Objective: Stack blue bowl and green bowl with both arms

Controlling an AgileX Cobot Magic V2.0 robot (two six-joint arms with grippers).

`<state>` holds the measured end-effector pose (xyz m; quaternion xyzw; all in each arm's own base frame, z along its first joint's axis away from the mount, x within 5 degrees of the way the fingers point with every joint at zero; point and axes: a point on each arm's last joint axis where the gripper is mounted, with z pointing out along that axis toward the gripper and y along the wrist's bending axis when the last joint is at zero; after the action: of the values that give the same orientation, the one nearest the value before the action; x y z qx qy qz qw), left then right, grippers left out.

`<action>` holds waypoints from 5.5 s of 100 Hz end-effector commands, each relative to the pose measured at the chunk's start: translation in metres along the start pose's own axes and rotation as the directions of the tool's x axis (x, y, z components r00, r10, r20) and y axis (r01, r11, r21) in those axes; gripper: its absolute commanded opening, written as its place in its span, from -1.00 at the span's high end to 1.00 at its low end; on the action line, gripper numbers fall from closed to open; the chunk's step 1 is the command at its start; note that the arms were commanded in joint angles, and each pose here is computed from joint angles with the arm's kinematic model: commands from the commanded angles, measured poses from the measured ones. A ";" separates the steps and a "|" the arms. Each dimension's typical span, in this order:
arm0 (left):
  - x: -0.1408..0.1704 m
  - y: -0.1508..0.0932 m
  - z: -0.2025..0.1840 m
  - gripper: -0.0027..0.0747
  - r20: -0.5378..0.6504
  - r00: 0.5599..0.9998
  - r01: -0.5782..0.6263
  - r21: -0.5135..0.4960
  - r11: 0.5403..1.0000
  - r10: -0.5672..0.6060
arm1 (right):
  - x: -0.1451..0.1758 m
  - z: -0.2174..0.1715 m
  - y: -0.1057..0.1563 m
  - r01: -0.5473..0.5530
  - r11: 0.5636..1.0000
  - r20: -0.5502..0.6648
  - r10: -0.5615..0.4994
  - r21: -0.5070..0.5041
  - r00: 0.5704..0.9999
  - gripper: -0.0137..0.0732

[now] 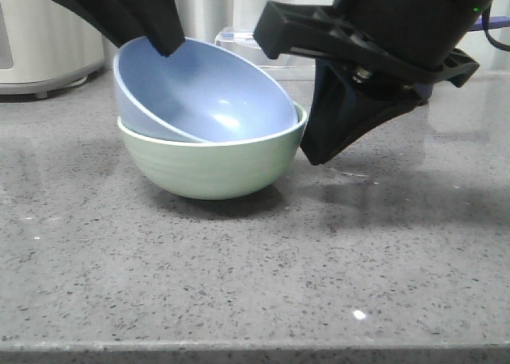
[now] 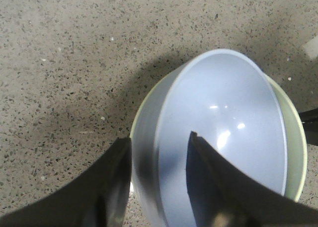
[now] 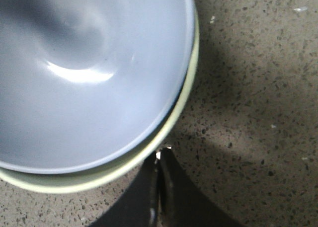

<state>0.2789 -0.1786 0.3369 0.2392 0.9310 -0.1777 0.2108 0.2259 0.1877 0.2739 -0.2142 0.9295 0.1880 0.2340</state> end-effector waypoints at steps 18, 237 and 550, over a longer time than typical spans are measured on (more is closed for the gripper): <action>-0.008 -0.010 -0.023 0.20 0.109 0.994 -0.003 0.030 1.000 0.000 | -0.010 -0.014 0.005 0.010 1.000 0.093 -0.008 -0.023 0.996 0.84; 0.227 0.052 -0.104 0.98 0.703 0.711 0.364 -0.355 0.861 -0.011 | 0.146 -0.134 -0.063 -0.220 0.963 0.707 0.046 0.158 0.706 0.84; 0.310 0.062 -0.031 0.98 0.899 0.386 0.413 -0.370 0.832 0.208 | 0.153 -0.137 -0.061 -0.215 0.964 0.726 0.036 0.155 0.687 0.84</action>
<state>0.0563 0.0007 0.2039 -0.0276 0.7077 -0.0180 0.7058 0.0823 0.0289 0.2766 -0.0349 0.8213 0.1666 0.5445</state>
